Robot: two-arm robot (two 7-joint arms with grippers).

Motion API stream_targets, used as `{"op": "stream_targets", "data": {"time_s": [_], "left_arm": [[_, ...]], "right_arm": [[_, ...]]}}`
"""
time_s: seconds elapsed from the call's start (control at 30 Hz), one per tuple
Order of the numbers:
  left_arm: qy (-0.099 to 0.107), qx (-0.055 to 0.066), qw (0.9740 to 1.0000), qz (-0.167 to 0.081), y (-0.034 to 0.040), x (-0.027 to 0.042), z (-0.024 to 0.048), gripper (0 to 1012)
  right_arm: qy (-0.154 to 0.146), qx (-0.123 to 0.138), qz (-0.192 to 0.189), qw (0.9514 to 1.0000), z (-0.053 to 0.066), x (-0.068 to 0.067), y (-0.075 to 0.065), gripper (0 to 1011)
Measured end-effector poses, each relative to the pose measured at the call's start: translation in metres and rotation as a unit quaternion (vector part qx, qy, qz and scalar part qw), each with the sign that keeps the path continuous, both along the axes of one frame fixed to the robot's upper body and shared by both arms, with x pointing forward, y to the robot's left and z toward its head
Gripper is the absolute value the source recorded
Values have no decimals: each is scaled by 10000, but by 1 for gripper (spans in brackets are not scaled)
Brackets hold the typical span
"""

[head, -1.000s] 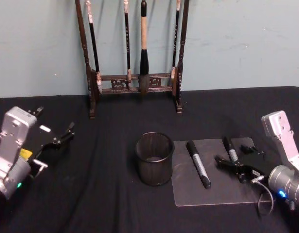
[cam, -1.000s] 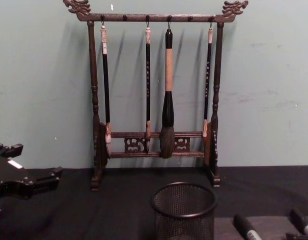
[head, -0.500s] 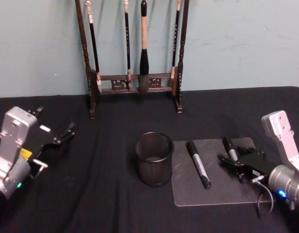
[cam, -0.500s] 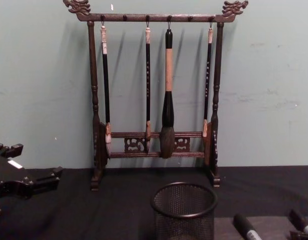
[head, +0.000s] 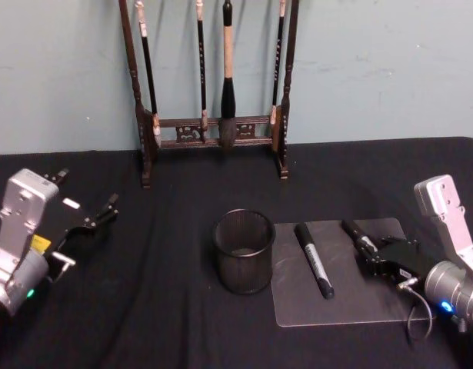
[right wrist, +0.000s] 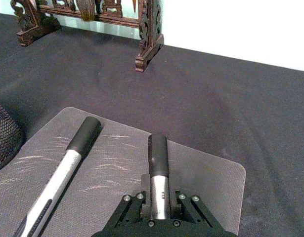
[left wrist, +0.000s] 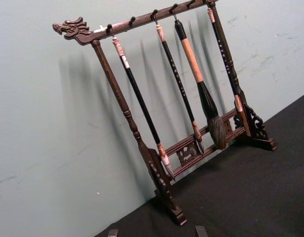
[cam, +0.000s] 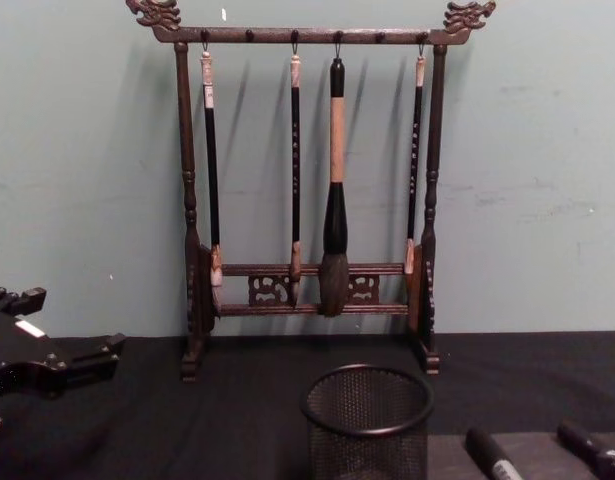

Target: Pick up the water-based marker from the table and place it into the pen holder.

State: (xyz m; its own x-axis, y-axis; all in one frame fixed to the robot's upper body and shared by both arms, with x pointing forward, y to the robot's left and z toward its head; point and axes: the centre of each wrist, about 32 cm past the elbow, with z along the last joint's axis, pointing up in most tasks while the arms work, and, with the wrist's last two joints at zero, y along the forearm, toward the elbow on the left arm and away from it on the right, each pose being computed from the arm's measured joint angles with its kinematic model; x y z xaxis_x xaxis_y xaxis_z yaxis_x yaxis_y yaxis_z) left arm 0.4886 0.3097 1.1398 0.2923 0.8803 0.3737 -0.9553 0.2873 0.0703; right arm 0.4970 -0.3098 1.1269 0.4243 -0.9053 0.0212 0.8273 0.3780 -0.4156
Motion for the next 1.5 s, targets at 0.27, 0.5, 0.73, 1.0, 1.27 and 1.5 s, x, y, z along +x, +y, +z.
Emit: {"op": "stream_targets", "data": {"time_s": [0.27, 0.5, 0.73, 1.0, 1.27, 1.5], "left_arm": [[0, 0, 10000, 0, 0, 0, 0, 1009], [0, 1, 10000, 0, 0, 0, 0, 1009], [0, 0, 10000, 0, 0, 0, 0, 1009], [0, 0, 10000, 0, 0, 0, 0, 1009], [0, 0, 10000, 0, 0, 0, 0, 1009], [0, 0, 10000, 0, 0, 0, 0, 1009]], "right_arm": [[0, 2, 0, 10000, 0, 0, 0, 204], [0, 8, -1, 10000, 0, -1, 0, 204], [-131, 140, 35, 9998, -6, -22, -18, 204], [-391, 336, 100, 9986, 2, -58, -43, 204], [-698, 712, 253, 9947, -1, -95, -88, 204], [-960, 1000, 479, 9892, 1, -124, -124, 204]]}}
